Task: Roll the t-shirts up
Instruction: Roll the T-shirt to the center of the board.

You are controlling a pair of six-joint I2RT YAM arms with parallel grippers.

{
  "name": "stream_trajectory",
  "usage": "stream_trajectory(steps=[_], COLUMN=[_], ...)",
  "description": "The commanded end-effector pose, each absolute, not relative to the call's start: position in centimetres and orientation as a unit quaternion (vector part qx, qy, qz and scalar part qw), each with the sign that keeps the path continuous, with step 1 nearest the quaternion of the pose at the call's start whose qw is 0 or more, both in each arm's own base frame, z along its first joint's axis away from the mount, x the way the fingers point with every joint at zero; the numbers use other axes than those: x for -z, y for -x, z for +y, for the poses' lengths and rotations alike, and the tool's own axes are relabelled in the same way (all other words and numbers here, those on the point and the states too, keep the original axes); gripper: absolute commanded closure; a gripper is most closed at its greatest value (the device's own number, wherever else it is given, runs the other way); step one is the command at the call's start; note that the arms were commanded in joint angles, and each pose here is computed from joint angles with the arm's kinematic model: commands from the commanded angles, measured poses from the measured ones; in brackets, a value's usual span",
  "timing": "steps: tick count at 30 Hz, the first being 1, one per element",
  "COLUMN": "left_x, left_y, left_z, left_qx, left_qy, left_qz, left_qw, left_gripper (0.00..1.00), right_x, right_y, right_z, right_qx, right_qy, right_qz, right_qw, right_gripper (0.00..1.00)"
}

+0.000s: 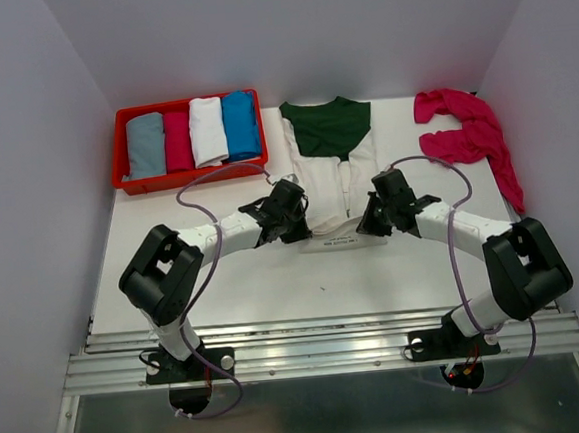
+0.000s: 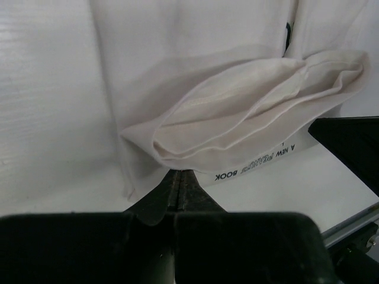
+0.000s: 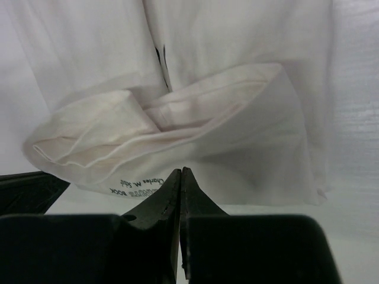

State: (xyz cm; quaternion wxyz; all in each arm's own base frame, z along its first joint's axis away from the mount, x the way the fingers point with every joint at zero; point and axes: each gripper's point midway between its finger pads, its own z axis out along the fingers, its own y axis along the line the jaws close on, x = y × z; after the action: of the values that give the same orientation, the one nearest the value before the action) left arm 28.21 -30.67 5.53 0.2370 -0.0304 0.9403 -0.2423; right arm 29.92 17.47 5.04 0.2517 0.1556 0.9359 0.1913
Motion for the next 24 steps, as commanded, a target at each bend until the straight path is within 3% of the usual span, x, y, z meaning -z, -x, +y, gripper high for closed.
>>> stream_trajectory(steps=[1, 18, 24], left_x=[-7.9, -6.4, -10.6], left_y=[-31.4, -36.3, -36.2], left_z=[-31.8, -31.4, -29.6], left_qx=[0.268, 0.259, 0.249], left_qy=[0.013, 0.016, 0.030], left_qz=[0.925, 0.926, 0.914], left_qw=[0.269, 0.272, 0.318], left_gripper=[0.96, 0.97, 0.95], right_x=[-7.5, -5.0, -8.6], right_y=[-33.5, -37.1, -36.4], right_z=[17.9, 16.3, 15.5], right_qx=[-0.186, -0.088, -0.096], right_qy=[-0.155, -0.160, -0.162], right_qz=[0.920, 0.932, 0.920], right_qw=[0.309, 0.313, 0.344], right_gripper=[0.96, 0.96, 0.95])
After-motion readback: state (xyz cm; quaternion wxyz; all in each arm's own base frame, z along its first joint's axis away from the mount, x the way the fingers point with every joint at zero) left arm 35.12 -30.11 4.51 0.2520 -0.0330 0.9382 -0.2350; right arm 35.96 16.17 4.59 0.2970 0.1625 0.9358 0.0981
